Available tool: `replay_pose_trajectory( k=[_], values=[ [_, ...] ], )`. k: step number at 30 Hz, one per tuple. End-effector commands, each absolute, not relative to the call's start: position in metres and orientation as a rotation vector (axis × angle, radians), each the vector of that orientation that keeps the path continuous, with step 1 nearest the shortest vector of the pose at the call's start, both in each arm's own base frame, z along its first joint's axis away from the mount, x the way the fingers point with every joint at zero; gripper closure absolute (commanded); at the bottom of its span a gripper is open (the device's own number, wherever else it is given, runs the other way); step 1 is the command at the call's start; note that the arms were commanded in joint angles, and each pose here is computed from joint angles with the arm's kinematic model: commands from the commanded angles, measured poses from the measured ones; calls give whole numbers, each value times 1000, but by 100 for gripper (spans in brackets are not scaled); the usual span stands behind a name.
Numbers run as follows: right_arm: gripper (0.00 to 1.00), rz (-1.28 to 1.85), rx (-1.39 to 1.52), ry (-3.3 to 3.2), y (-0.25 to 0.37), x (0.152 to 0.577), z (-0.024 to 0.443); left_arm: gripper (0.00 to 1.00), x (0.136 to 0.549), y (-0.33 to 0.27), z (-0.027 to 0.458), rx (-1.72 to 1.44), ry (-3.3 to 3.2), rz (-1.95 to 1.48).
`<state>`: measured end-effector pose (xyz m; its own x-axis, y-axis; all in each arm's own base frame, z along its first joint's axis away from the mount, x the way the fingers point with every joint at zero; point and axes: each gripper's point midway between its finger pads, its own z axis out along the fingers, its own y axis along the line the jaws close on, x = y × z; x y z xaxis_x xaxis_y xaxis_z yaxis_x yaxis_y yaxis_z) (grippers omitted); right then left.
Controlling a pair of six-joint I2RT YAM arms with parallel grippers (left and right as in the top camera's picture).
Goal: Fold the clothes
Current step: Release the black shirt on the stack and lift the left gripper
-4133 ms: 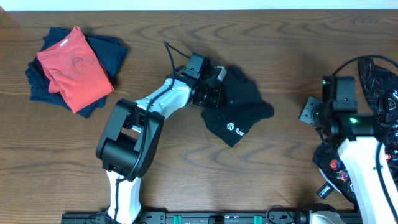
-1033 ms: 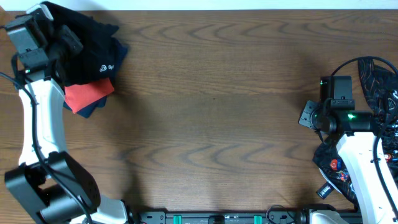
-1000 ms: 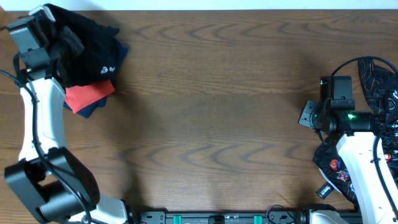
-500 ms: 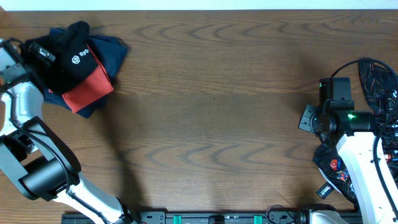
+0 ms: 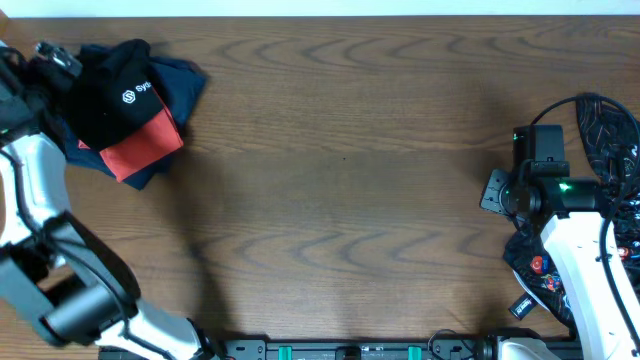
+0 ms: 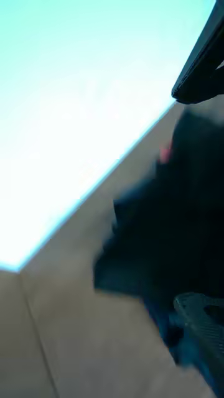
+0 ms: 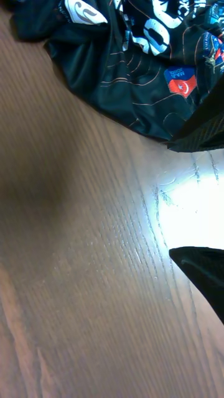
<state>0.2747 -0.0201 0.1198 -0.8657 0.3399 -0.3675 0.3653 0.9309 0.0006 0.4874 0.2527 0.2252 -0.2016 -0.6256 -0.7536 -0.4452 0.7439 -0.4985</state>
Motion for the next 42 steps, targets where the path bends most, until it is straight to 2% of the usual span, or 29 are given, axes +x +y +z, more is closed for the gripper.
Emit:
replay_pose_trajectory(
  k=[1, 9, 18, 19, 22, 25, 29, 32, 42],
  values=[
    [53, -104, 525, 2704, -23, 279, 124, 2, 493, 206, 243, -719, 1884, -374],
    [52, -104, 530, 2709, -23, 278, 124, 2, 493, 150, 179, -774, 2122, -467],
    [52, -96, 529, 2723, -22, 275, 123, 2, 506, 155, 140, -820, 2164, -342],
    [52, -85, 527, 2725, -20, 275, 123, 0, 511, 157, 140, -809, 2145, -339],
    [52, -66, 531, 2729, -18, 275, 122, 5, 534, 170, 158, -748, 2018, -304],
    [52, -41, 531, 2734, -15, 275, 122, 5, 561, 191, 210, -653, 1773, -227],
    [53, -20, 529, 2745, -12, 273, 121, 0, 567, 208, 268, -646, 1539, -250],
    [53, -22, 528, 2744, -12, 274, 121, 1, 567, 207, 268, -651, 1545, -308],
    [48, -5, 523, 2703, -11, 283, 125, 2, 561, 149, 198, -524, 1902, -355]
  ],
)
